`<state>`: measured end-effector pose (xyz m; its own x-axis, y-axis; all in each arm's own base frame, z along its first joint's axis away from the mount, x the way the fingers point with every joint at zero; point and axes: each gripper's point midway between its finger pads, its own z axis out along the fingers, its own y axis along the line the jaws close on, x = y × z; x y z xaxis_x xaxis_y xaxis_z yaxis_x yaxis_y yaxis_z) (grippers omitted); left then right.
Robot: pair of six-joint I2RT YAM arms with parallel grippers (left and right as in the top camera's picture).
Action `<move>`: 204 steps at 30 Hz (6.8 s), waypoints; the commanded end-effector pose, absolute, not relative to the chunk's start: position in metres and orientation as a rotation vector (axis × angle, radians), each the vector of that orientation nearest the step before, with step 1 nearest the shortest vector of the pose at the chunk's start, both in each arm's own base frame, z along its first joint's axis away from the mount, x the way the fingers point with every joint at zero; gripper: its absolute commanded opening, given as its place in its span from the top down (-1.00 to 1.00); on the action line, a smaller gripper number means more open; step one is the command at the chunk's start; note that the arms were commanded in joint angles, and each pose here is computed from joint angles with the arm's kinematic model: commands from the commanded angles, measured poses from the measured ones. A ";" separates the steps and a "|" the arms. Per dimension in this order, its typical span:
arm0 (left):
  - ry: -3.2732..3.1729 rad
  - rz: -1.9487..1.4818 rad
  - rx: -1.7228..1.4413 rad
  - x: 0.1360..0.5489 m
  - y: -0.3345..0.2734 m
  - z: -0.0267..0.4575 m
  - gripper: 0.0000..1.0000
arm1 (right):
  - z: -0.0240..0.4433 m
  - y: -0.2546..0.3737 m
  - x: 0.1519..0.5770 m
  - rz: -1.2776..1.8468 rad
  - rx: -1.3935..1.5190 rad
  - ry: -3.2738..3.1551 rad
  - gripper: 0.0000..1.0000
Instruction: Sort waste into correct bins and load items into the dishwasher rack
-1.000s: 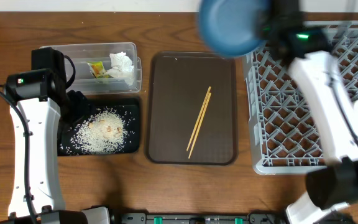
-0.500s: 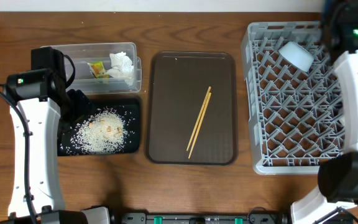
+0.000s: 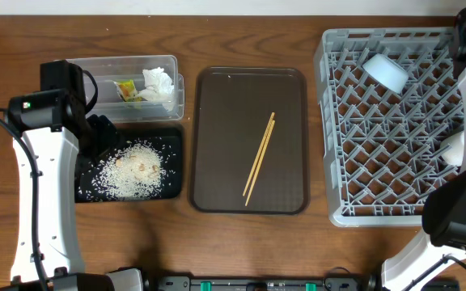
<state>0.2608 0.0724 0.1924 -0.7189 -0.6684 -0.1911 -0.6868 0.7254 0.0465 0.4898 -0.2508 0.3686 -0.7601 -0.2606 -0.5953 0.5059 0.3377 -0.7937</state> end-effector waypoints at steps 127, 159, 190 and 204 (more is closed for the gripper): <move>2.963 0.287 -0.599 0.248 0.002 0.190 -0.74 | 0.114 0.220 0.313 0.335 -0.161 2.817 0.25; 2.926 0.300 -0.816 0.239 0.038 0.193 -0.84 | -0.005 0.216 0.308 -0.022 0.128 2.992 0.55; 2.926 0.301 -0.816 0.239 0.038 0.193 -0.84 | 0.012 0.185 0.311 -0.064 -0.075 3.073 0.98; 2.926 0.301 -0.816 0.239 0.038 0.193 -0.85 | 0.168 0.102 0.368 0.035 -0.125 2.758 0.98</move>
<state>0.2432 0.0341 0.1908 -0.8627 -0.4904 -0.1234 -0.5047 0.8500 0.1510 0.3629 0.1291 0.1424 -0.9470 -0.0492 -0.3176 -0.0639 0.9973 0.0361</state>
